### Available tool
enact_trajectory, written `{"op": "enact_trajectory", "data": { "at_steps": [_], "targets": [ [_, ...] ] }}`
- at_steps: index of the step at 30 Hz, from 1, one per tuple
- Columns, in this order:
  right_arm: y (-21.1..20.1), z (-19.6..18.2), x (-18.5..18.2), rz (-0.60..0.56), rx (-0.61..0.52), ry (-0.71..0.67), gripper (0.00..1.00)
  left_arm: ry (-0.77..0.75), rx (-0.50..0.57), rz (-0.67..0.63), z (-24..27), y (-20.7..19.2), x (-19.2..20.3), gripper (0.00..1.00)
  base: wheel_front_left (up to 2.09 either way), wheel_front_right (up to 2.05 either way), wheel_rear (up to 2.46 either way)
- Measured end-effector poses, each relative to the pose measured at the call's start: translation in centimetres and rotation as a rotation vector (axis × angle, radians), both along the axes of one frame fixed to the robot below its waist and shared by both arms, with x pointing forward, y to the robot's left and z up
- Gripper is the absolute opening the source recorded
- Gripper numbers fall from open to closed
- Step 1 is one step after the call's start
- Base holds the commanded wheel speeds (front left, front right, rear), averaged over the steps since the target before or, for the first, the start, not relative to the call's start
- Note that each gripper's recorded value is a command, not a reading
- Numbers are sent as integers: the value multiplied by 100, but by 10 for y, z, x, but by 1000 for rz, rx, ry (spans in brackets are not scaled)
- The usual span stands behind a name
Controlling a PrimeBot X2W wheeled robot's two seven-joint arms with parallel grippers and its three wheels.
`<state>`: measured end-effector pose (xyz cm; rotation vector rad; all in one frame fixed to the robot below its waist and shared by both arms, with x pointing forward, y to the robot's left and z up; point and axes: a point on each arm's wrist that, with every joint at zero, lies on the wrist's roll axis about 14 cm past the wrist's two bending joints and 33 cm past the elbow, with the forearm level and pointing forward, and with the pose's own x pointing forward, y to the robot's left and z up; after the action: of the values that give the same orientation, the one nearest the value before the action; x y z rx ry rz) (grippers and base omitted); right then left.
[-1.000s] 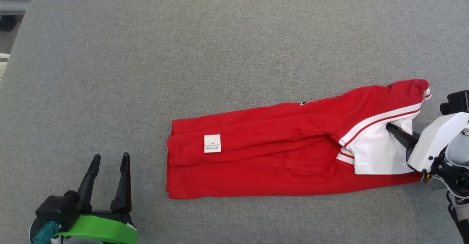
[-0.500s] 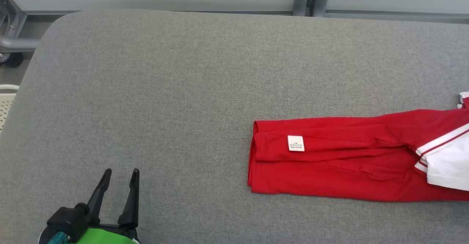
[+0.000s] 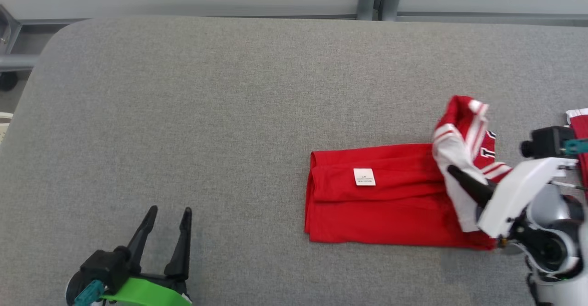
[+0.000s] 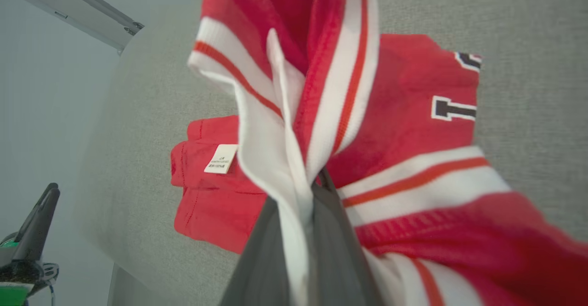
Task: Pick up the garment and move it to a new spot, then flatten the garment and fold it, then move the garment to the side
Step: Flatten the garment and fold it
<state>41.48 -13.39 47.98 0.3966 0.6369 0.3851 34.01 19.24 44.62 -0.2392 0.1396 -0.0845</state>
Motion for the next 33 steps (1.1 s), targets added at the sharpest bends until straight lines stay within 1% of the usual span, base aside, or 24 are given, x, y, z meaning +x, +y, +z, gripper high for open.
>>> {"op": "enact_trajectory", "data": {
  "at_steps": [4,7,12,16,17,18,19,20,22,25,27,31,33],
  "targets": [
    [55,-11,2,104,-4,17,0,13,-3,-47,-5,-13,9,100,0,0,0],
    [87,-22,2,167,-13,27,0,23,-1,-62,-8,-16,15,100,0,0,0],
    [122,-41,-4,258,-28,41,0,40,4,-84,-14,-20,21,100,0,0,0],
    [138,-49,-8,292,-13,47,0,48,3,-80,-16,-18,20,100,0,0,0],
    [139,-51,-7,292,-13,46,15,51,3,-78,-17,-18,19,100,0,0,0],
    [139,-52,-7,290,-16,46,41,55,3,-76,-18,-17,19,100,0,0,0],
    [139,-53,-6,285,-17,38,91,55,3,-74,-18,-16,18,100,0,0,0],
    [140,-52,-5,284,-19,29,100,55,2,-72,-18,-16,18,100,0,0,0],
    [142,-49,-4,283,-5,13,100,56,1,-70,-18,-15,18,100,0,0,0],
    [143,-37,0,253,48,-33,100,61,-1,-64,-19,-14,15,100,0,0,0],
    [143,-19,6,223,112,-87,100,65,-4,-63,-20,-15,13,100,0,0,0],
    [138,29,13,165,256,-216,100,77,-3,-68,-24,-16,9,100,0,0,0],
    [125,42,13,127,276,-256,100,77,2,-65,-24,-13,10,100,0,0,0]
  ]
}}
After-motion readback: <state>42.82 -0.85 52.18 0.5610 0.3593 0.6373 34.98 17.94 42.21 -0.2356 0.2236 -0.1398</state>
